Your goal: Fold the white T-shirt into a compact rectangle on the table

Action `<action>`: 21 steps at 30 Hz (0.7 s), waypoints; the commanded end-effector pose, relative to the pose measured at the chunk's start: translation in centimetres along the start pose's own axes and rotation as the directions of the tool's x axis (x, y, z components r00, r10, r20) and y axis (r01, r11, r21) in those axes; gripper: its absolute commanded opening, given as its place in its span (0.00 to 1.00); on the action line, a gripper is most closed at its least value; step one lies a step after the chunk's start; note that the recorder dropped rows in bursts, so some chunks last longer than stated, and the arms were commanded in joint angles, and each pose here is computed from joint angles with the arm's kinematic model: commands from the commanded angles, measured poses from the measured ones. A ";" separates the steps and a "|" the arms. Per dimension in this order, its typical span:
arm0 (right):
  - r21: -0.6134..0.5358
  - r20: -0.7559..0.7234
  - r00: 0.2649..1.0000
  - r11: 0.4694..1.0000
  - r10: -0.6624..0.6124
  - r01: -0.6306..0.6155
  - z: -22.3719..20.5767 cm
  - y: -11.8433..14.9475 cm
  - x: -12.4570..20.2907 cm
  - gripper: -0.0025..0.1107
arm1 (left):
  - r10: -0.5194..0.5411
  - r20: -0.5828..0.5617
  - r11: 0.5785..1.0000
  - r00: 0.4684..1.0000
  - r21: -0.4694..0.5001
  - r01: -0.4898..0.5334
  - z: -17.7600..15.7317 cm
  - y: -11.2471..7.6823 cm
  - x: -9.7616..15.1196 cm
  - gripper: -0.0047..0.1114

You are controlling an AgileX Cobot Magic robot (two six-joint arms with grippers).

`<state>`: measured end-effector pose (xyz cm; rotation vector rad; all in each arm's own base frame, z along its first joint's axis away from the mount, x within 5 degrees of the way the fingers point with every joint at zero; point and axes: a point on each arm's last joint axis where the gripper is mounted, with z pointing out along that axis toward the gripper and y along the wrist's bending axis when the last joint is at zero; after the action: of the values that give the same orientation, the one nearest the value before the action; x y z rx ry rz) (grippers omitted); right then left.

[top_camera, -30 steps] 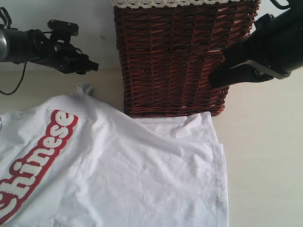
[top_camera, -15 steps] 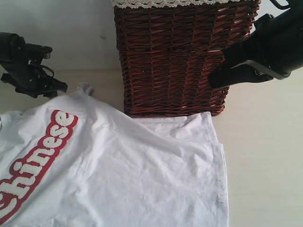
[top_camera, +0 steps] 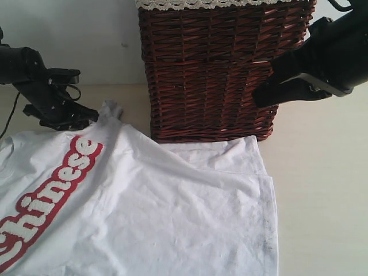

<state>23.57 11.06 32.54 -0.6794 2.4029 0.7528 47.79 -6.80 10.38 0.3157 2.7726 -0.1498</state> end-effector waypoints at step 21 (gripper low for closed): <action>-0.009 0.009 1.000 1.000 -0.021 0.021 -0.2 0.3 -0.1 0.02 | -0.132 0.179 0.908 0.975 -0.373 0.191 -0.6 3.2 -1.1 0.53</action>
<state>23.55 11.07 32.53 -0.6935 2.3988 0.7496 49.15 -4.25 10.99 -0.0376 2.6173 0.2978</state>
